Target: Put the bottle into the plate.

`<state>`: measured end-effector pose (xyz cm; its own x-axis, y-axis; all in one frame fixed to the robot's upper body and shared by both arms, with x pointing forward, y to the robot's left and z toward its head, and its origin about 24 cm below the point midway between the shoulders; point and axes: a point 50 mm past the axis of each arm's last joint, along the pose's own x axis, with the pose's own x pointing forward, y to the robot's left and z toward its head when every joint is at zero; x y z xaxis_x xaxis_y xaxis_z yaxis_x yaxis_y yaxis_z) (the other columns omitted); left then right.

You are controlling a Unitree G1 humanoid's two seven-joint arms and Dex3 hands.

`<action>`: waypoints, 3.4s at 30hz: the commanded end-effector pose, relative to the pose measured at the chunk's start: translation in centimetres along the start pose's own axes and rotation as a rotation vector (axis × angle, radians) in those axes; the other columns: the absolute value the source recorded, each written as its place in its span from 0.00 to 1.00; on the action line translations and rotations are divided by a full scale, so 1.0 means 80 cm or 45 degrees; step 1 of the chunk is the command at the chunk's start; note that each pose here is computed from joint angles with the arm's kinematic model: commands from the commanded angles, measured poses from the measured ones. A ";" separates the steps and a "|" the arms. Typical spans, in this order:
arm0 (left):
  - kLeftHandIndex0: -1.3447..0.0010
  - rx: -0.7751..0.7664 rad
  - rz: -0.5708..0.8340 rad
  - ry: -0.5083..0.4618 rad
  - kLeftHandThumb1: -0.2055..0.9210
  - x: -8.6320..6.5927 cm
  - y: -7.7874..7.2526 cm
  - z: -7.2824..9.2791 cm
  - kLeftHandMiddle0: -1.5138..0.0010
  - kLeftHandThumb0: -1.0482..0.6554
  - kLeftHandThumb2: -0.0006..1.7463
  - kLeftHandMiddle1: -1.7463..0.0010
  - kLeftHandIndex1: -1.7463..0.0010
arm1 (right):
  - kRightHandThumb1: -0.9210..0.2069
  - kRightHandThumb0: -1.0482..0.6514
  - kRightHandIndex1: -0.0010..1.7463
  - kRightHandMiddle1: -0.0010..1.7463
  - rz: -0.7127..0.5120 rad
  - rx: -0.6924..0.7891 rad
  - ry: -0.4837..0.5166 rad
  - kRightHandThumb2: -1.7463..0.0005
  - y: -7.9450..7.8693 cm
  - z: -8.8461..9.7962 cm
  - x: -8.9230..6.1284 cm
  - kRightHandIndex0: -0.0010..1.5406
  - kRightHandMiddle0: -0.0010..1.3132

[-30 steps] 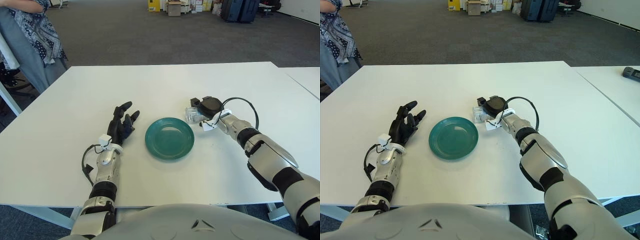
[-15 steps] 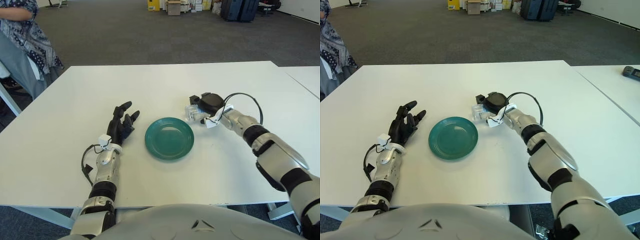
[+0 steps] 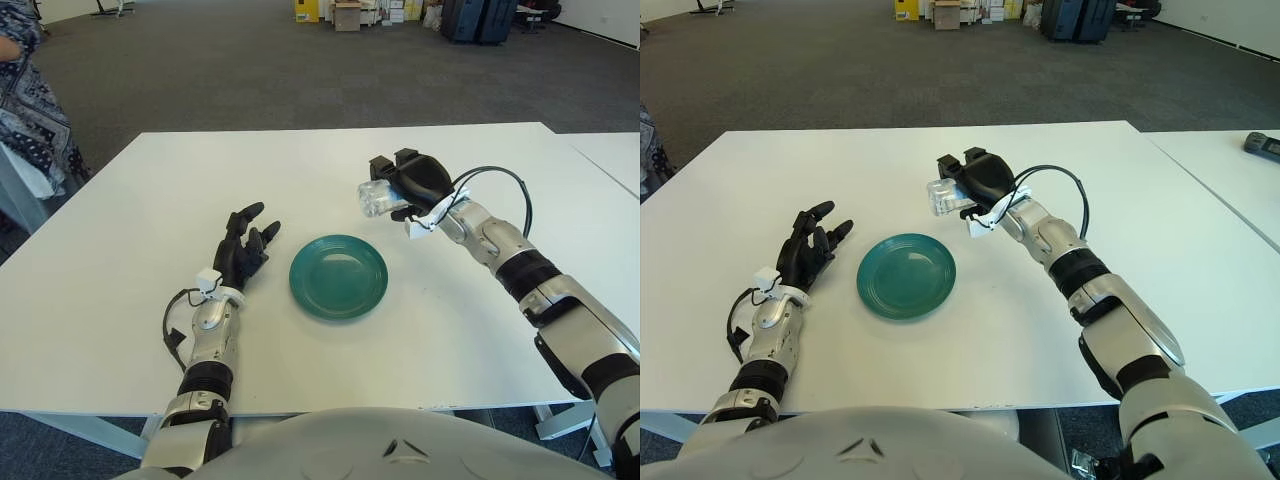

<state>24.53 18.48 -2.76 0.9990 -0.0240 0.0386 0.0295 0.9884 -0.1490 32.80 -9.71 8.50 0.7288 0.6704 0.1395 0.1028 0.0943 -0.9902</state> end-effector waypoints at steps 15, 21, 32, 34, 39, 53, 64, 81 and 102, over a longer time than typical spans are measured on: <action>0.89 -0.007 0.012 -0.002 1.00 0.002 -0.001 -0.003 0.54 0.15 0.52 0.93 0.43 | 0.81 0.62 1.00 1.00 -0.099 0.003 -0.108 0.04 -0.021 0.040 0.013 0.54 0.47; 0.89 -0.003 0.013 -0.008 1.00 0.002 -0.002 -0.003 0.54 0.15 0.52 0.92 0.43 | 0.79 0.62 1.00 1.00 -0.048 0.030 -0.132 0.06 -0.015 0.047 0.015 0.53 0.46; 0.87 -0.002 0.012 -0.023 1.00 0.002 -0.004 -0.002 0.52 0.15 0.51 0.91 0.43 | 0.78 0.62 1.00 1.00 0.012 0.051 -0.176 0.06 0.000 0.065 0.013 0.53 0.45; 0.87 -0.002 0.011 -0.021 1.00 0.002 -0.004 -0.002 0.53 0.15 0.51 0.91 0.43 | 0.78 0.62 0.99 1.00 0.030 0.051 -0.183 0.06 0.003 0.067 0.013 0.53 0.45; 0.88 -0.006 0.017 -0.018 1.00 0.001 -0.004 -0.002 0.54 0.16 0.51 0.91 0.43 | 0.78 0.62 0.99 1.00 0.060 0.059 -0.208 0.07 0.009 0.074 0.012 0.53 0.45; 0.90 -0.004 0.027 -0.017 1.00 0.001 -0.005 -0.003 0.55 0.16 0.51 0.91 0.44 | 0.75 0.62 0.99 1.00 0.125 0.104 -0.209 0.09 0.018 0.082 0.008 0.52 0.43; 0.91 -0.004 0.026 -0.014 1.00 0.001 -0.005 -0.003 0.57 0.17 0.51 0.91 0.44 | 0.76 0.62 1.00 1.00 0.144 0.227 -0.192 0.08 0.022 0.085 0.004 0.52 0.43; 0.92 0.001 0.023 0.010 1.00 0.002 -0.004 -0.004 0.59 0.17 0.52 0.91 0.44 | 0.10 0.27 0.80 0.62 0.255 0.509 -0.390 0.71 0.021 0.091 -0.004 0.14 0.03; 0.95 -0.101 0.043 0.087 1.00 0.003 -0.003 -0.011 0.65 0.14 0.49 0.93 0.44 | 0.00 0.00 0.02 0.23 0.280 0.526 -0.464 0.57 0.023 0.088 -0.008 0.04 0.00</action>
<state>24.96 18.18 -3.10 1.0000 0.0069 -0.0058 -0.0080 0.9789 -0.2042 27.42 -4.64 6.03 0.4132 0.9105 -0.0173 -0.3697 0.1503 -0.9169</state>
